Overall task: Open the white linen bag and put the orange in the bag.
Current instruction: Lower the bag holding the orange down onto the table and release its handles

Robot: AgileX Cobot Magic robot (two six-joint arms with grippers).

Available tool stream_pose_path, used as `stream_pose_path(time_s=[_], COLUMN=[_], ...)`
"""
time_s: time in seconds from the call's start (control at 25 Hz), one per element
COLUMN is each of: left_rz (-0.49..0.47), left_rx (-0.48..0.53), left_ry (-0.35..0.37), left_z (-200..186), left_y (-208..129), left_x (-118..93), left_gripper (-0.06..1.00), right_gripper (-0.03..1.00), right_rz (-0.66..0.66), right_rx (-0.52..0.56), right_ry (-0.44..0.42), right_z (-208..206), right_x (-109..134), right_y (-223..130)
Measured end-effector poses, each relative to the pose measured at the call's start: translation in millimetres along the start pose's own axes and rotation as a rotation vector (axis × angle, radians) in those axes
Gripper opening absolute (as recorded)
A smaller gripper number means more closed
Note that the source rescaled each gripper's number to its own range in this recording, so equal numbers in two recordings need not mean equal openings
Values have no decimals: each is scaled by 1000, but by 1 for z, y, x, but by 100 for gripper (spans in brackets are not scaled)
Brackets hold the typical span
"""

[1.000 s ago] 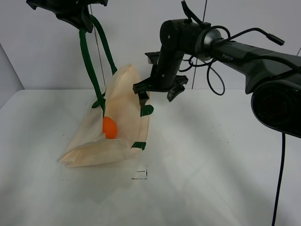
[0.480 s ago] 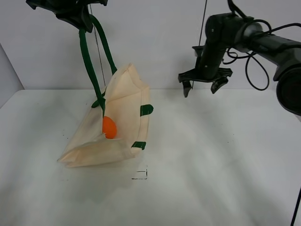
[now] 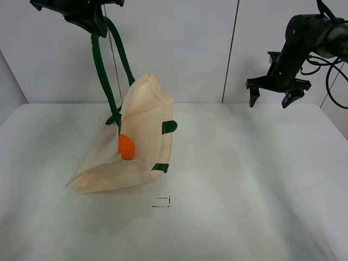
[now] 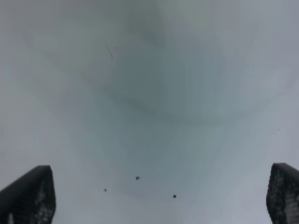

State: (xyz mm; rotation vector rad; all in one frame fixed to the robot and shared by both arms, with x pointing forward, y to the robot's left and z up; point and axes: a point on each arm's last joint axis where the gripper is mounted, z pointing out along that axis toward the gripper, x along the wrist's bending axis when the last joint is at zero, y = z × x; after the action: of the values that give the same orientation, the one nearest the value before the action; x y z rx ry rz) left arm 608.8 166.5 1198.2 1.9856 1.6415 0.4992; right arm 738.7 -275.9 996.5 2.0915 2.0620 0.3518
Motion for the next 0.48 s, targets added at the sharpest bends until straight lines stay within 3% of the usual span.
stream_pose_path(time_s=[0.28,0.48], left_rz=[0,0], left_rx=[0,0], left_ry=[0,0], left_z=[0,0], left_y=[0,0], left_x=[0,0], left_gripper=[0,0], right_gripper=[100,100], right_rz=[-14,-31], right_rx=[22,85], right_ry=[22,21], right_z=[-29,-66], right_x=[3,1], right_y=[-20,-69])
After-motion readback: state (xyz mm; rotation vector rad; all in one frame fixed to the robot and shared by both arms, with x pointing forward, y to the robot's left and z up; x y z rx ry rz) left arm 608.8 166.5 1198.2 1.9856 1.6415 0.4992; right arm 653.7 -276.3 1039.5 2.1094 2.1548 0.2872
